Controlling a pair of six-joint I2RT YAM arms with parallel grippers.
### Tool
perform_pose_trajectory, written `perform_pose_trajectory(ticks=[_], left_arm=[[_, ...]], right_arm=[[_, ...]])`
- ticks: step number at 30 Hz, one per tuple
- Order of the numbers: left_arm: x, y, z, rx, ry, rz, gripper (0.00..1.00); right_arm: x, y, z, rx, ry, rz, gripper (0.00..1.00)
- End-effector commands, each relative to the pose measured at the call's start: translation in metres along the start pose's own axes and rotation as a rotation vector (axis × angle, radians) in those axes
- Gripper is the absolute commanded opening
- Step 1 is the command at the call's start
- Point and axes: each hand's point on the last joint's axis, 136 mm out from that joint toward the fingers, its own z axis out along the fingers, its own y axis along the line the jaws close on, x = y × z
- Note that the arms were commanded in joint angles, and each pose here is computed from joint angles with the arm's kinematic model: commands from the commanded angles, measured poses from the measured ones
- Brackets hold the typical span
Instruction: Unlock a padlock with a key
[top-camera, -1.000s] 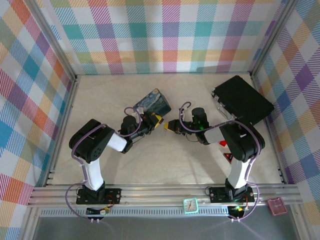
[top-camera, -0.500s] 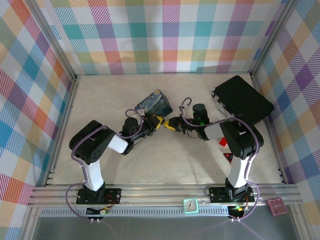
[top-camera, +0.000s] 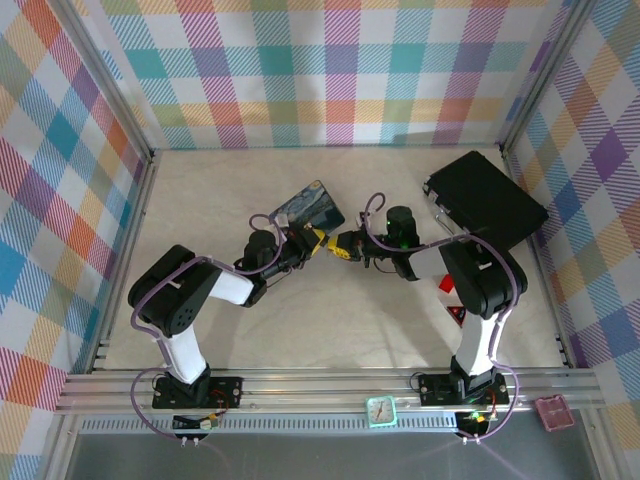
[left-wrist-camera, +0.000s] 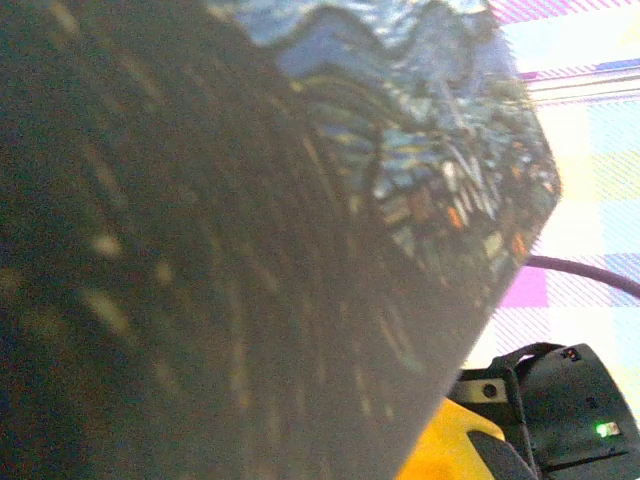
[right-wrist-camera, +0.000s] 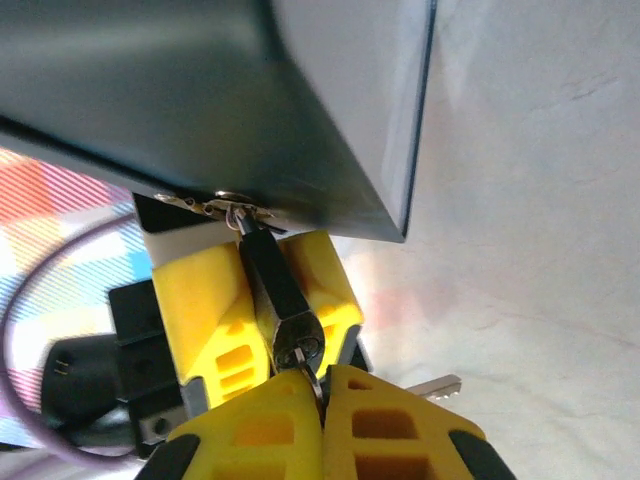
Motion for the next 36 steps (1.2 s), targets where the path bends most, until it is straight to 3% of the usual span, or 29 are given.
perform_pose_trajectory(ticks=[1, 3, 10, 12, 19, 27, 36], left_arm=[[0.044, -0.029, 0.004, 0.154, 0.178, 0.092, 0.0], [0.043, -0.03, 0.008, 0.19, 0.169, 0.093, 0.0], [0.041, -0.025, 0.014, 0.192, 0.162, 0.19, 0.0], [0.04, -0.022, 0.015, 0.186, 0.159, 0.19, 0.0], [0.031, -0.026, 0.015, 0.191, 0.129, 0.212, 0.0], [0.016, -0.023, 0.014, 0.164, 0.075, 0.199, 0.0], [0.01, 0.004, 0.013, 0.026, 0.05, 0.189, 0.0]], right_arm=[[-0.024, 0.058, -0.005, -0.263, -0.084, 0.165, 0.0], [-0.019, 0.066, 0.001, -0.289, -0.037, 0.318, 0.0], [-0.001, 0.146, 0.011, -0.437, 0.029, 0.466, 0.0], [0.003, 0.154, 0.02, -0.444, 0.059, 0.489, 0.0], [-0.003, 0.113, 0.038, -0.395, 0.014, 0.576, 0.0], [-0.024, 0.07, 0.043, -0.281, -0.014, 0.285, 0.0], [-0.023, 0.004, 0.028, -0.083, -0.098, 0.132, 0.24]])
